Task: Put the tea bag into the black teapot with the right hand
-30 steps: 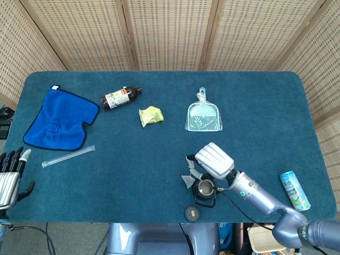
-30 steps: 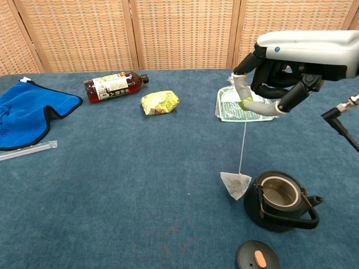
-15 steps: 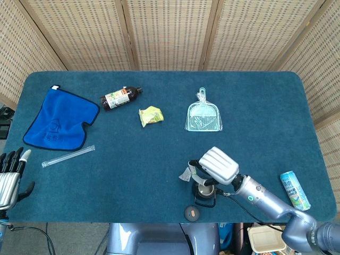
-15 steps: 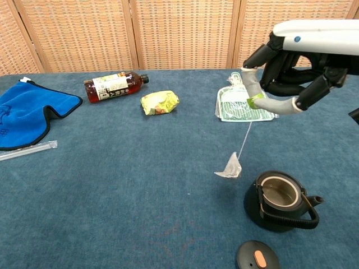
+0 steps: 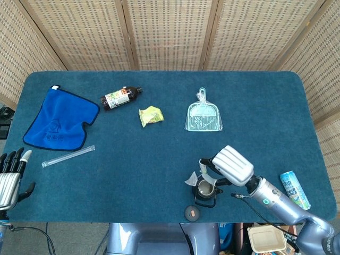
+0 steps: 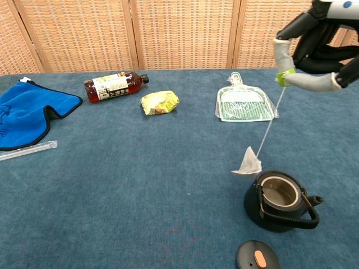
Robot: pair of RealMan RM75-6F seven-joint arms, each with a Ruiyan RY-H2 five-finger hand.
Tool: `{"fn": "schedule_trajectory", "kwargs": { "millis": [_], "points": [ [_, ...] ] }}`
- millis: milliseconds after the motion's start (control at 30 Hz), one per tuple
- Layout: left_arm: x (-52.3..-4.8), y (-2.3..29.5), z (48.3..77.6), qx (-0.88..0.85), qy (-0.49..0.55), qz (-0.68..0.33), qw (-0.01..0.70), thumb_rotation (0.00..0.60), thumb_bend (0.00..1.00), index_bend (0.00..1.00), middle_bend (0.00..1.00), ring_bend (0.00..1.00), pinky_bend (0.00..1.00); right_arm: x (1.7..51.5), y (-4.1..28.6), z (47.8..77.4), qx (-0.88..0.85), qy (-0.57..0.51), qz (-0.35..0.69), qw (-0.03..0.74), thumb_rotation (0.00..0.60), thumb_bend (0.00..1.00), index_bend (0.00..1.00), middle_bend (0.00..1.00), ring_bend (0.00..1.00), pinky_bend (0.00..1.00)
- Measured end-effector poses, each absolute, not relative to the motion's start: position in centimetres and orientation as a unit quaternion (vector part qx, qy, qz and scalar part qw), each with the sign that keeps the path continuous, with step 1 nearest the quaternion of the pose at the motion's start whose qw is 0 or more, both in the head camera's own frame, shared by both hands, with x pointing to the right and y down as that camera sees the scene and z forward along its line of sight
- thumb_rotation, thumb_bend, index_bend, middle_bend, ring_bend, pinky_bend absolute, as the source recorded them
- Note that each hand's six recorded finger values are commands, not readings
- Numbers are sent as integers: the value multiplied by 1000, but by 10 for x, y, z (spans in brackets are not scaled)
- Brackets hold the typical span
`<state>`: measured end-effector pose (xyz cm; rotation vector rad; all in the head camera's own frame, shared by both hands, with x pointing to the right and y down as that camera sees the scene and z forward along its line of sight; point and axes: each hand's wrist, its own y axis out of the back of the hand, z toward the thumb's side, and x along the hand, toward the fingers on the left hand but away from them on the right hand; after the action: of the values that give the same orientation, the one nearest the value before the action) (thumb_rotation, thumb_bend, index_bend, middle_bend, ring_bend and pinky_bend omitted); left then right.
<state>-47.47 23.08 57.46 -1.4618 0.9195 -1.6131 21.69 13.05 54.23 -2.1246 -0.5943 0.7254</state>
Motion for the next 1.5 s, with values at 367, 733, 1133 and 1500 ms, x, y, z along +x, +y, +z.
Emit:
{"fn": "schedule_trajectory", "kwargs": {
  "millis": [367, 733, 1133, 1500],
  "points": [
    [-473, 231, 574, -572, 359, -631, 381, 600, 350, 0, 0, 0, 0, 228, 135, 541, -839, -234, 294, 394, 513, 619, 675, 960, 962, 975],
    [-473, 231, 574, -573, 358, -631, 381, 600, 350, 0, 0, 0, 0, 238, 140, 540, -838, -240, 298, 390, 512, 621, 677, 961, 962, 974],
    [-473, 231, 573, -572, 360, -631, 380, 600, 350, 0, 0, 0, 0, 246, 149, 548, -842, -230, 307, 378, 513, 629, 677, 961, 962, 975],
    [-471, 231, 573, -574, 360, -629, 381, 600, 349, 0, 0, 0, 0, 251, 155, 554, -844, -226, 315, 371, 512, 634, 677, 961, 962, 975]
  ]
}}
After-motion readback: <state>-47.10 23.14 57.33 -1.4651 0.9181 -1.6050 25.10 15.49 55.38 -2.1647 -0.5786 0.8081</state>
